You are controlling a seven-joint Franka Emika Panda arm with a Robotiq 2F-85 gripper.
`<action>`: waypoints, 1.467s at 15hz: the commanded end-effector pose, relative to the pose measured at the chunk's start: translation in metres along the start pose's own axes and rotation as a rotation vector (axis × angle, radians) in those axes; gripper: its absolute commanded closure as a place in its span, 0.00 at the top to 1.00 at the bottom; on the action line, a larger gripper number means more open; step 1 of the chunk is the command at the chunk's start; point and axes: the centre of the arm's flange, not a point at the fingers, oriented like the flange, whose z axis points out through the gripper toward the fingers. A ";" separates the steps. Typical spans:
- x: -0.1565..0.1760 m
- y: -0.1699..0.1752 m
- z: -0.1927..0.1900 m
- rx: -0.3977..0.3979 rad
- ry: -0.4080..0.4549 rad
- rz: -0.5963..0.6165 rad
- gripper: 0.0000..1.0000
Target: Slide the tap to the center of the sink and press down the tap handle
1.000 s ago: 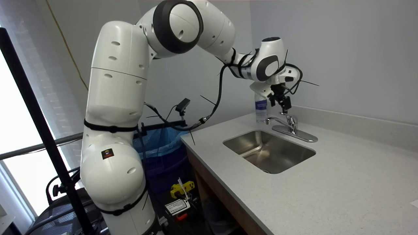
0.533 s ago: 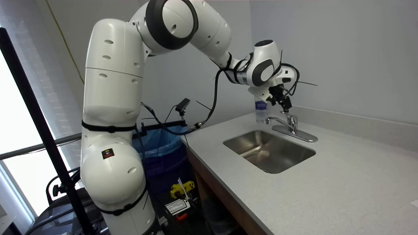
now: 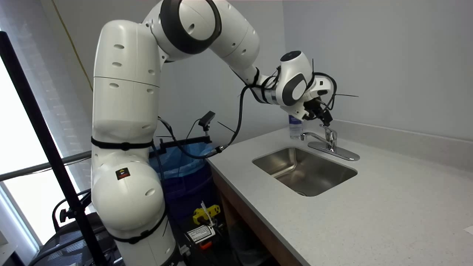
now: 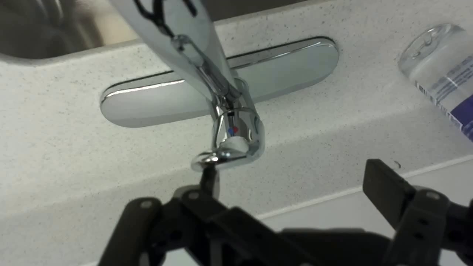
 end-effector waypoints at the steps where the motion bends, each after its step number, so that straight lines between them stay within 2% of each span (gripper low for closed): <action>1: -0.008 0.000 -0.007 -0.003 0.104 -0.042 1.00; 6: -0.001 -0.007 -0.015 0.040 0.169 -0.035 1.00; 14: 0.011 -0.041 -0.066 0.127 0.040 0.049 1.00; 19: 0.020 -0.046 -0.106 0.123 -0.041 0.040 1.00; 22: 0.018 -0.042 -0.124 0.090 -0.096 0.018 1.00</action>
